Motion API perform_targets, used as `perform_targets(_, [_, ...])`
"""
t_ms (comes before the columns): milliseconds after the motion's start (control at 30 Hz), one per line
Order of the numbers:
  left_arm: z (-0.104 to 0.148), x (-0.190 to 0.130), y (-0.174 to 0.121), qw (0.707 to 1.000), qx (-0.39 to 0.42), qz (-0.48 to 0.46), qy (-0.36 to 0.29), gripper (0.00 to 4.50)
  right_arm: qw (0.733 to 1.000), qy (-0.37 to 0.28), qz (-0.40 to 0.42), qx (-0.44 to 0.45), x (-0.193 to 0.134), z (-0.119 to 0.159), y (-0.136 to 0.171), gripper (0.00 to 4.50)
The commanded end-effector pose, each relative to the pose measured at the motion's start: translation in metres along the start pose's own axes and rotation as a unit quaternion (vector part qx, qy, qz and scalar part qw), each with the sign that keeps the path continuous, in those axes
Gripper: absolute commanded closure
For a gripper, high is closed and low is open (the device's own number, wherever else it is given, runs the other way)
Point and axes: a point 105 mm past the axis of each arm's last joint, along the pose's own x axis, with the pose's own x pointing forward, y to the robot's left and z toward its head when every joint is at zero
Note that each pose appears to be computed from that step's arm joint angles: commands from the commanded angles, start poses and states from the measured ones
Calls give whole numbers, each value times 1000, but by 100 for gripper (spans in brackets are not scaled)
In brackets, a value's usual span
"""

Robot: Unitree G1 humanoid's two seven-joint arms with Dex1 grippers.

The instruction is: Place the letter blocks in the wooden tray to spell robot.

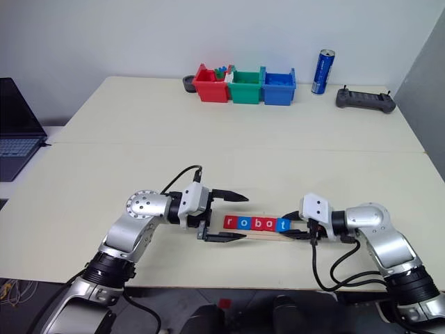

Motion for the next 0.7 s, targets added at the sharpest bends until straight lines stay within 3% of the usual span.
perform_targets(33, [12, -1, 1, 1000, 23, 1, -14, 0, 1000, -2, -2, -19, -1, 7, -3, 304])
perform_targets(633, [11, -2, 0, 1000, 21, 3, -13, 0, 1000, 12, 3, -28, -3, 4, -6, 304])
perform_targets(700, [11, -1, 0, 1000, 21, 4, -12, 0, 1000, 10, 3, -27, -3, 5, -6, 228])
